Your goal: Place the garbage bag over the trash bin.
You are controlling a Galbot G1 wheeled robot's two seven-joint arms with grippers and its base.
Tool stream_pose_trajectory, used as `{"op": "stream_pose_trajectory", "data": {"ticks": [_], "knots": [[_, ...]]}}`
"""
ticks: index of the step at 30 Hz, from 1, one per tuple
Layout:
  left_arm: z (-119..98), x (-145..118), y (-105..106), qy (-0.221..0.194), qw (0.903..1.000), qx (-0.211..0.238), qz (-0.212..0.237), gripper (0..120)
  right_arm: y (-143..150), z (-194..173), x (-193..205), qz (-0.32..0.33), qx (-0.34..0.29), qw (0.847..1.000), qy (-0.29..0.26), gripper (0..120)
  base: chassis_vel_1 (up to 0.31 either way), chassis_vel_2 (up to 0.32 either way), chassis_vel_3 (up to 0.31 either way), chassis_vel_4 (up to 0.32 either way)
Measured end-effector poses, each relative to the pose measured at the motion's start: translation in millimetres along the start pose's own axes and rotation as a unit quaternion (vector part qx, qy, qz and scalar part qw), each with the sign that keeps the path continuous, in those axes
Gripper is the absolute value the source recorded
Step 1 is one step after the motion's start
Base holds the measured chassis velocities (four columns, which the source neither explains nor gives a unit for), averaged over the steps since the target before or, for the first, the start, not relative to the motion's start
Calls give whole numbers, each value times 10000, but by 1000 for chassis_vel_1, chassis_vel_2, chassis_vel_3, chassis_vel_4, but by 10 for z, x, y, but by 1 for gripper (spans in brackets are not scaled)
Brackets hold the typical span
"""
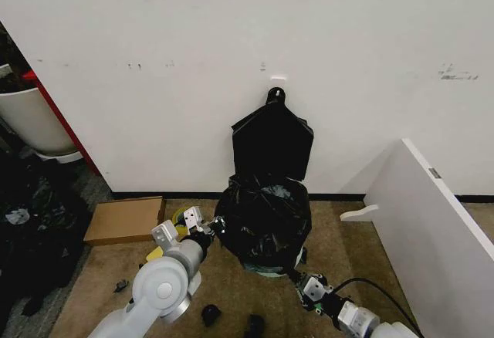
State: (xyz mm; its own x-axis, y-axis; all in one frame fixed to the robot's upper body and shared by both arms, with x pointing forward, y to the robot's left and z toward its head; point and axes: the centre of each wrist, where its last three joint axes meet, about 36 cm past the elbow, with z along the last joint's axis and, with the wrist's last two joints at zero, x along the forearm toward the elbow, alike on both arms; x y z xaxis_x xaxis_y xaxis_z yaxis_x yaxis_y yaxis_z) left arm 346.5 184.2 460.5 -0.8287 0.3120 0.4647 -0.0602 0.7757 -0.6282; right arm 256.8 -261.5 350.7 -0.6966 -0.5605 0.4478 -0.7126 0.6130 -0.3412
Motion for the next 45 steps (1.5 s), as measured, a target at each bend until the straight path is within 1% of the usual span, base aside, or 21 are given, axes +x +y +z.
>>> {"op": "stream_pose_trajectory", "data": {"ticks": [3,5,6,7,12,14,16,18,19,20,22,23,26,27,30,33,37,39,41,42,45], "knots": [[9,-26,28,2,10000,2,-51,4,48,-33,54,-68,-21,9998,-194,1,0,0,0,0],[17,-53,31,-5,10000,37,-65,4,86,-38,91,-141,-24,9993,-346,11,0,0,0,0],[19,-62,26,-9,10000,54,-64,4,94,-33,98,-153,-29,9992,-361,15,0,0,0,0],[19,-62,26,-9,10000,54,-64,4,94,-33,98,-153,-29,9992,-361,15,0,0,0,0],[-1,-114,25,-69,9999,107,-109,4,87,65,132,-219,-138,9967,-773,36,0,0,0,0],[-6,-117,31,-75,9998,101,-123,4,89,73,136,-256,-244,9957,-853,39,0,0,0,0],[-15,-127,42,-87,9998,92,-152,4,87,102,146,-421,-574,9914,-1098,46,0,0,0,0],[-29,-151,50,-109,9997,85,-184,4,49,151,148,-711,-914,9825,-1461,56,0,0,0,0],[-43,-170,56,-128,9997,78,-204,4,21,183,145,-921,-1120,9745,-1711,61,0,0,0,0],[-43,-170,56,-128,9997,78,-204,4,21,183,145,-921,-1120,9745,-1711,61,0,0,0,0],[-58,-193,69,-161,9996,81,-239,4,-8,216,151,-1144,-1247,9665,-1930,70,0,0,0,0],[-62,-198,72,-172,9995,84,-248,4,-16,224,155,-1207,-1258,9647,-1974,71,0,0,0,0],[-112,-235,84,-255,9991,96,-320,4,-58,317,176,-1358,-1249,9631,-1960,88,0,0,0,0],[-112,-235,84,-255,9991,96,-320,4,-58,317,176,-1358,-1249,9631,-1960,88,0,0,0,0],[-169,-246,71,-308,9990,66,-323,4,-91,427,172,-1150,-1381,9661,-1851,98,0,0,0,0],[-186,-238,79,-365,9988,-40,-337,4,-139,405,196,-930,-1538,9654,-1891,100,0,0,0,0],[-114,-195,138,-439,9975,-441,-324,4,-231,71,260,-492,-1829,9581,-2148,100,0,0,0,0],[-40,-178,165,-435,9965,-655,-300,4,-269,-208,297,-278,-1930,9522,-2352,100,0,0,0,0],[39,-151,180,-413,9951,-866,-233,4,-308,-473,315,-57,-1802,9518,-2482,100,0,0,0,0],[39,-151,180,-413,9951,-866,-233,4,-308,-473,315,-57,-1802,9518,-2482,100,0,0,0,0],[101,-115,179,-455,9928,-1098,-116,4,-343,-717,303,306,-1547,9571,-2430,100,0,0,0,0]]}}
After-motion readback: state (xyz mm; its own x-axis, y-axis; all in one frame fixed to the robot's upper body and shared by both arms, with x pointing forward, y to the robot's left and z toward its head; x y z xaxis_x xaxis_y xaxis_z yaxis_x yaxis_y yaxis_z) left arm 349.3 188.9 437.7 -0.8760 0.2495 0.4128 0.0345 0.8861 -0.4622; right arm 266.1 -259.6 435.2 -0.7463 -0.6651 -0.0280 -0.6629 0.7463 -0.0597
